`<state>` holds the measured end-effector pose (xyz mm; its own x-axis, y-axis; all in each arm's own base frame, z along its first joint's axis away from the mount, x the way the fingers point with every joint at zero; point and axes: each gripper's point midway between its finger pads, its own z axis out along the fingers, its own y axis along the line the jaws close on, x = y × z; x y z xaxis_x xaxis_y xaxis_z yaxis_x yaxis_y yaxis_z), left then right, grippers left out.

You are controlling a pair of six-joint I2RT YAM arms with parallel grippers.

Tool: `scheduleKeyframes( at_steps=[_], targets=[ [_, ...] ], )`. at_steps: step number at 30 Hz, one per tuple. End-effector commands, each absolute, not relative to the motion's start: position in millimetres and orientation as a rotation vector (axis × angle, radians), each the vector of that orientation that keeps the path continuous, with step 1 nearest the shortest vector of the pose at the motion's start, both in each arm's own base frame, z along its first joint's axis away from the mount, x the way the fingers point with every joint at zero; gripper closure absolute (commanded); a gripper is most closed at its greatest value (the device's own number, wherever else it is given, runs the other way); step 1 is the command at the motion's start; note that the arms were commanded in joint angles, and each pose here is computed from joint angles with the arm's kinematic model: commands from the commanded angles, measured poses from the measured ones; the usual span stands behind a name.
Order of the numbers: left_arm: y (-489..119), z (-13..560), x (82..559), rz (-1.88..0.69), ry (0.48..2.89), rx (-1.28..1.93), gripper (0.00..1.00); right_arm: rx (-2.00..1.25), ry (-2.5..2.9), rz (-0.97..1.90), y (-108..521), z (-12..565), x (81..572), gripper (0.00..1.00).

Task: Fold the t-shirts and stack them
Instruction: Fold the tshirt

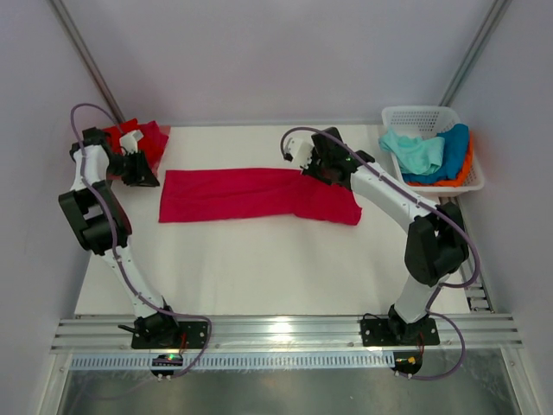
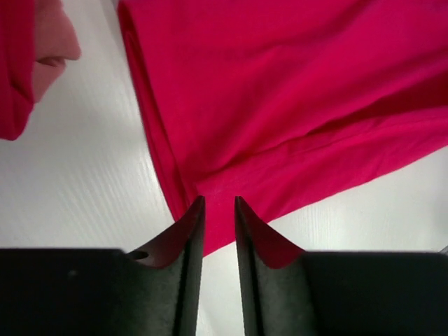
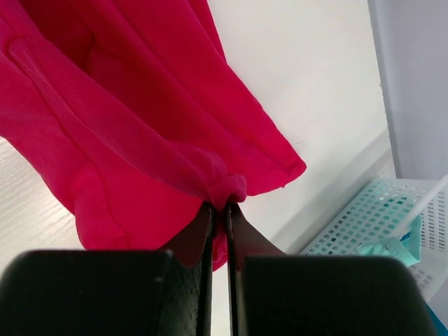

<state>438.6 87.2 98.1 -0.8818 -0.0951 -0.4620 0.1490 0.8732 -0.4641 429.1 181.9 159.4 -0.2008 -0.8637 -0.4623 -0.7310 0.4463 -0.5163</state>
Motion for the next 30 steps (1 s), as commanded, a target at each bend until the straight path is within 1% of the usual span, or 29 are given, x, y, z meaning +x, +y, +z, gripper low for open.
scheduleKeyframes(
  at_steps=[1,2,3,5,6,8,12,20,30],
  targets=[
    [71,108,426,-0.714,2.596,0.134,0.71,-1.257,1.947,-0.251,183,178,440,0.97],
    [68,107,421,-0.727,2.607,0.149,0.69,-1.253,1.949,-0.245,183,177,439,0.97],
    [65,109,417,-0.730,2.610,0.152,0.62,-1.258,1.957,-0.232,183,171,434,0.97],
    [62,101,409,-0.740,2.620,0.145,0.57,-1.245,1.946,-0.222,183,173,431,0.97],
    [62,102,407,-0.726,2.617,0.152,0.53,-1.245,1.955,-0.215,182,168,428,0.97],
    [60,95,402,-0.734,2.628,0.148,0.50,-1.238,1.952,-0.211,181,168,427,0.97],
    [58,85,398,-0.765,2.654,0.136,0.48,-1.230,1.955,-0.187,183,164,423,0.97],
    [71,74,396,-0.635,2.673,0.148,0.44,-1.218,1.954,-0.164,186,163,423,0.97],
    [75,60,407,-0.625,2.664,0.138,0.43,-1.221,1.960,-0.138,190,158,423,0.97]
  ],
)
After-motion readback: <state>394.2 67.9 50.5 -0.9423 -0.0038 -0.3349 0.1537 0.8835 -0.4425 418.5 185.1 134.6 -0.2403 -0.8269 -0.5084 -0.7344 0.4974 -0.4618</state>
